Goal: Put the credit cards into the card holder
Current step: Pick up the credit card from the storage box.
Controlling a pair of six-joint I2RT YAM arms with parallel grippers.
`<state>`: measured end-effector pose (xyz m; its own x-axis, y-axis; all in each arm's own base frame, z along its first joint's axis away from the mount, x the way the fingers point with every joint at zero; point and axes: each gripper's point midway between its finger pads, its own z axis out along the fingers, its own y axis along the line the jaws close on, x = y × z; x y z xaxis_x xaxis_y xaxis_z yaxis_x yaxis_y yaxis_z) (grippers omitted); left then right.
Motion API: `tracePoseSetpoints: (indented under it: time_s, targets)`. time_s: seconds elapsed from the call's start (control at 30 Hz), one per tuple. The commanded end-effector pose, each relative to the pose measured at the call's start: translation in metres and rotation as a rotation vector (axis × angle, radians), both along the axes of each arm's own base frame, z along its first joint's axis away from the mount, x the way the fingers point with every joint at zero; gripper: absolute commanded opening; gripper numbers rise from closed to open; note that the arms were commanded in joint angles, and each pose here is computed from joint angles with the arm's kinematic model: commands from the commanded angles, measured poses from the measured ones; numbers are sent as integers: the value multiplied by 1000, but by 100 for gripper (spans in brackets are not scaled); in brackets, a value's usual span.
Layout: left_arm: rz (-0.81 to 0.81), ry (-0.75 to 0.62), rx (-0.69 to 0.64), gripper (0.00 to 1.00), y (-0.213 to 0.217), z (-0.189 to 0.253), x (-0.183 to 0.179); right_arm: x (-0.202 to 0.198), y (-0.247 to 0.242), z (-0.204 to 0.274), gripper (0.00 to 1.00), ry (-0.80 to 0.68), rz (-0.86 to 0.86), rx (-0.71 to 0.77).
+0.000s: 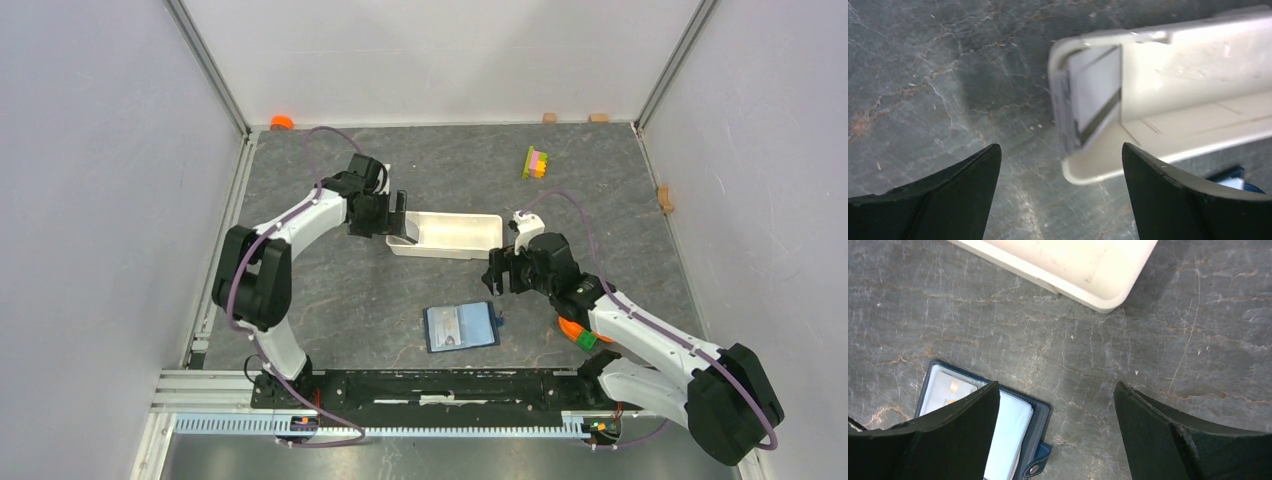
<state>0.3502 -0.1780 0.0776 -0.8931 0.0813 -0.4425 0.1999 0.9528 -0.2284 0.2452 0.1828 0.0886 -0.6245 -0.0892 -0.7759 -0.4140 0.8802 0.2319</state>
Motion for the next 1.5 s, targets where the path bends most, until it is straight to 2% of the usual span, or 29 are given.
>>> tracePoseSetpoints:
  time_s: [0.0, 0.2, 0.63, 0.93, 1.47]
  targets:
    - [-38, 5, -26, 96, 5, -10, 21, -2, 7, 7, 89, -40, 58, 64]
    - [-49, 41, -81, 96, 1, -26, 28, -6, 7, 1, 88, -25, 66, 102]
    - [-19, 30, -176, 92, -1, -25, 41, -12, 11, -8, 88, 13, 79, 141]
    - [73, 21, -132, 89, 27, -25, 51, -15, 12, -13, 88, 31, 82, 157]
    - [105, -38, -126, 89, 46, 4, 55, -19, 13, -15, 88, 49, 82, 166]
